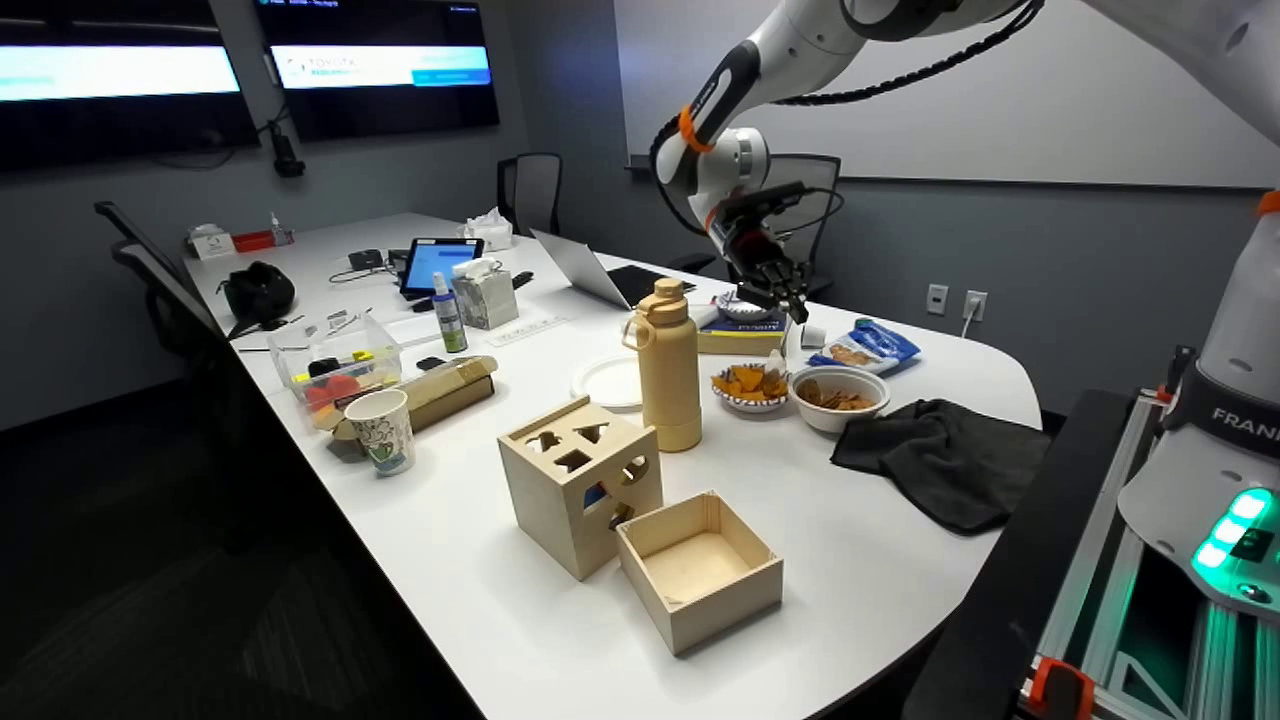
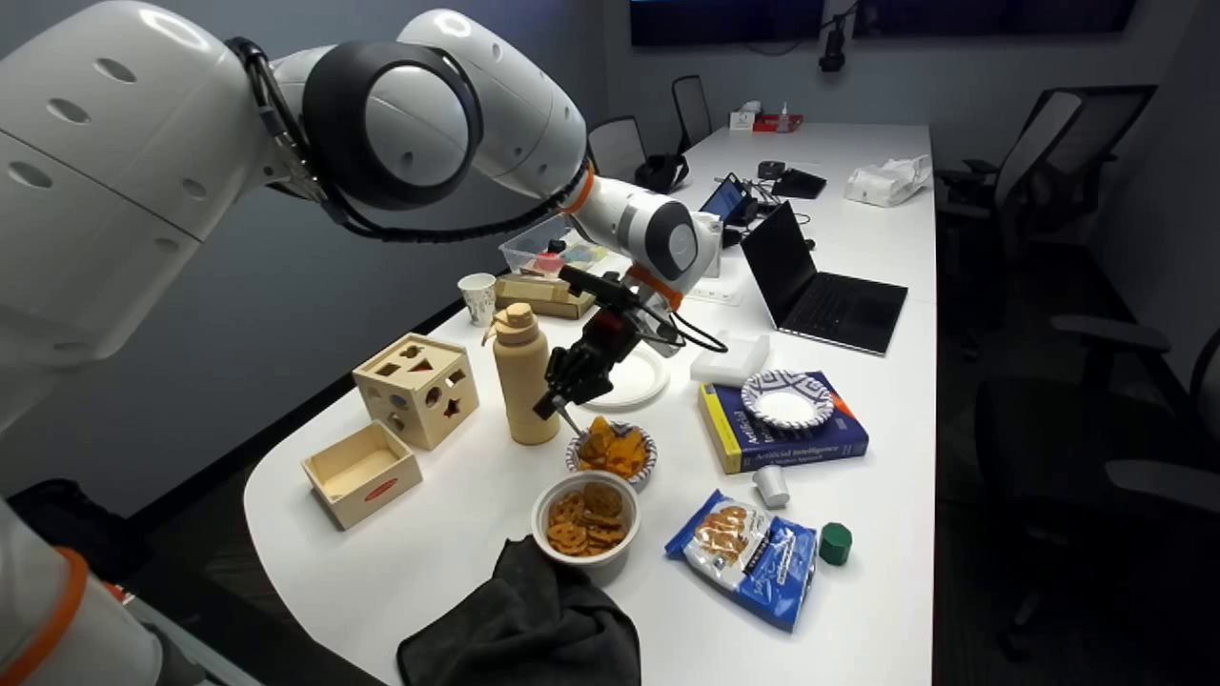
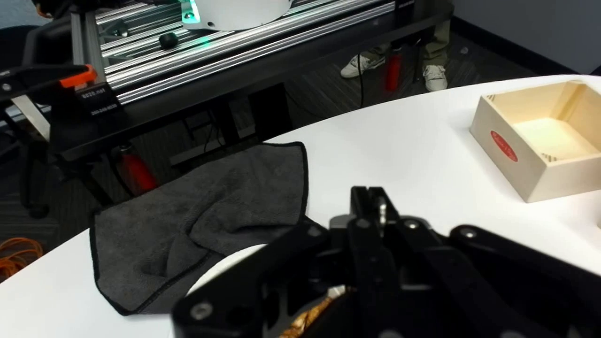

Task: Use the silver cake spatula to stir the contents in the black and white bowl.

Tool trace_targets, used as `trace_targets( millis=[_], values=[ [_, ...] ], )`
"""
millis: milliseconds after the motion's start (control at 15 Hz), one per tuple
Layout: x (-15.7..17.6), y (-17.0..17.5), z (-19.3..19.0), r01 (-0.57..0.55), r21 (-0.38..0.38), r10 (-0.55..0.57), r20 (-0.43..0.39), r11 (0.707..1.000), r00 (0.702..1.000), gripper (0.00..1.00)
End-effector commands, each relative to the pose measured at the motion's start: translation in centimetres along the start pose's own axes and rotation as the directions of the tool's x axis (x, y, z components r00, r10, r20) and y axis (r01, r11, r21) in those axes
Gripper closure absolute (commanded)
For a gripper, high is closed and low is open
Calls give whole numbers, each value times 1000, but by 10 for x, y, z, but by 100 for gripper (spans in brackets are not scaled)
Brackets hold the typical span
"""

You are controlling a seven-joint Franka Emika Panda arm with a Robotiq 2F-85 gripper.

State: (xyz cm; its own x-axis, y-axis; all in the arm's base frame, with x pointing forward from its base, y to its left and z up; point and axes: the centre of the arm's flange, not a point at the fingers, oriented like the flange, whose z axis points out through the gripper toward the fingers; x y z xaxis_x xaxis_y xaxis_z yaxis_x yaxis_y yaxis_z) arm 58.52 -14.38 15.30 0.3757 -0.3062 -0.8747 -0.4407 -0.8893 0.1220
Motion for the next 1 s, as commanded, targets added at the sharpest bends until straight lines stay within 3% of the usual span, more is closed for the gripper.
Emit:
trace_targets(
  millis=[0, 400, 933],
  values=[
    [-3, 0, -3, 51, 62, -50, -18, 997, 999, 99],
    [-4, 9, -12, 86, 121, -72, -111, 989, 991, 99],
    [-5, 45, -11, 243, 144, -226, -124, 959, 966, 99]
  ],
)
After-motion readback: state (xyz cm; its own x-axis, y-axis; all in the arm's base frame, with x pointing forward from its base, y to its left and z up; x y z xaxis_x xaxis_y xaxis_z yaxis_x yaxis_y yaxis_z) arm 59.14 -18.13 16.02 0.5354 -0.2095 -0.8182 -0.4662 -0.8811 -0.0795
